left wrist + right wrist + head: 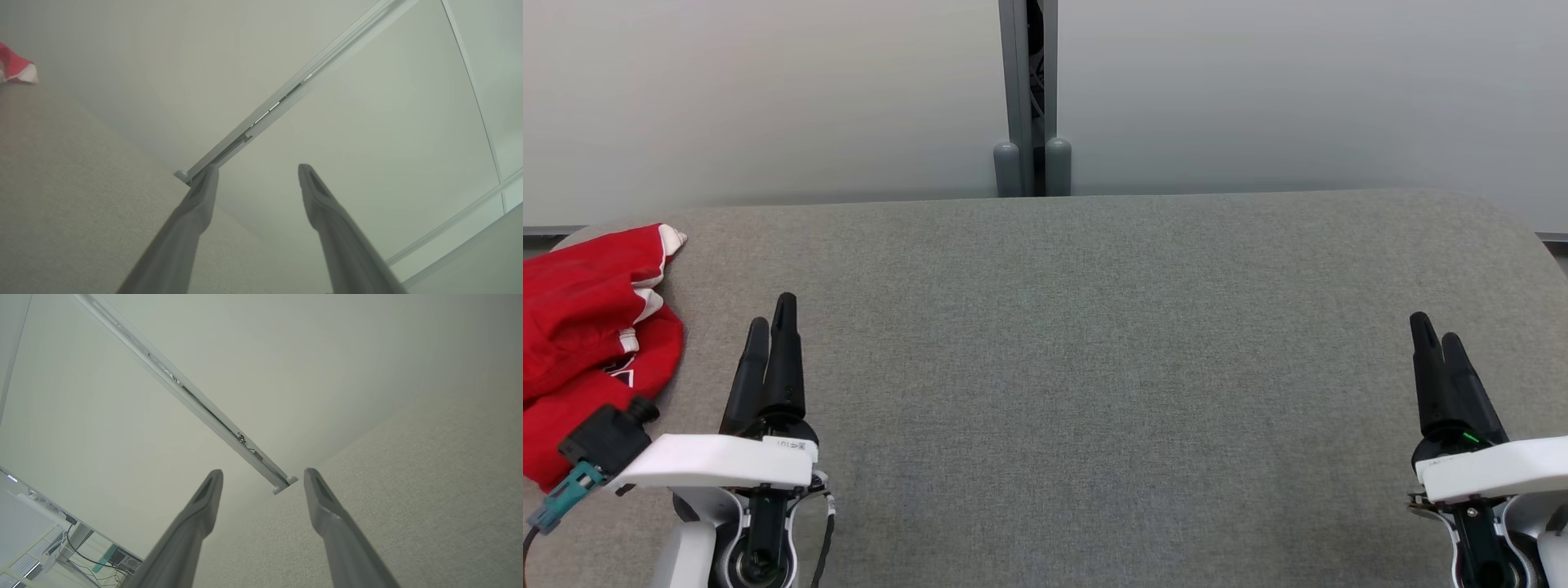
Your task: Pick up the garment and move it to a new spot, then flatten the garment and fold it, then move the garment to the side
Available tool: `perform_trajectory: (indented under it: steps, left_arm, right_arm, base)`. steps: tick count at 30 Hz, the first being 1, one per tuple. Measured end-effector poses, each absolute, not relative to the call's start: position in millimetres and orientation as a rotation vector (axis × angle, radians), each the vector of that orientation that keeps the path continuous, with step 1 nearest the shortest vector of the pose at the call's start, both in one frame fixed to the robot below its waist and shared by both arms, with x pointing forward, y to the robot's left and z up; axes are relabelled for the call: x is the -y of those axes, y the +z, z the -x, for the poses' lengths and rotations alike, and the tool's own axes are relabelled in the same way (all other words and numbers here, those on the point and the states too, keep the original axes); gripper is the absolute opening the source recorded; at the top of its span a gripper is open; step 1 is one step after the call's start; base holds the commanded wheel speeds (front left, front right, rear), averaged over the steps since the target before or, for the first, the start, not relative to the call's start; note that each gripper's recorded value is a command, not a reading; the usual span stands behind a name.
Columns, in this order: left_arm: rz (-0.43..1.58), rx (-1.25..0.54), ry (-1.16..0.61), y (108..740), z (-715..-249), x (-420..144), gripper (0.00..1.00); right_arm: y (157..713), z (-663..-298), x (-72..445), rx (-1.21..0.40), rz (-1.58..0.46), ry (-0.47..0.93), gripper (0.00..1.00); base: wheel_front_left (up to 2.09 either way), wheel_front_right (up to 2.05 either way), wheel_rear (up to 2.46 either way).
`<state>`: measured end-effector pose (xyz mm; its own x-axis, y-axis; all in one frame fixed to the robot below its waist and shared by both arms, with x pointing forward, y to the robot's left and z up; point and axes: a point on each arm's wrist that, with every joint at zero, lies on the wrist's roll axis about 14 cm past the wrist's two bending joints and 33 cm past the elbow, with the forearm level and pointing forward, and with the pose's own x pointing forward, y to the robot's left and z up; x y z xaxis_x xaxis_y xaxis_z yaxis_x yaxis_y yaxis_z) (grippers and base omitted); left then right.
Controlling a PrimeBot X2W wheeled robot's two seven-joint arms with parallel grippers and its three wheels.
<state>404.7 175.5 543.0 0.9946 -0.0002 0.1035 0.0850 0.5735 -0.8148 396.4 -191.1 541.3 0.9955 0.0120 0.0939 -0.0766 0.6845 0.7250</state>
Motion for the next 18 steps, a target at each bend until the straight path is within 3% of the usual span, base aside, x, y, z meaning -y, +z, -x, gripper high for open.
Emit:
perform_trajectory:
  steps: [18]
  left_arm:
    - [0.527,0.088,-0.066,544,-406,-166,1.00]
  right_arm:
    - [551,-398,176,0.123,-0.495,0.092,1.00]
  base:
    - [0.00,0.00,0.00]
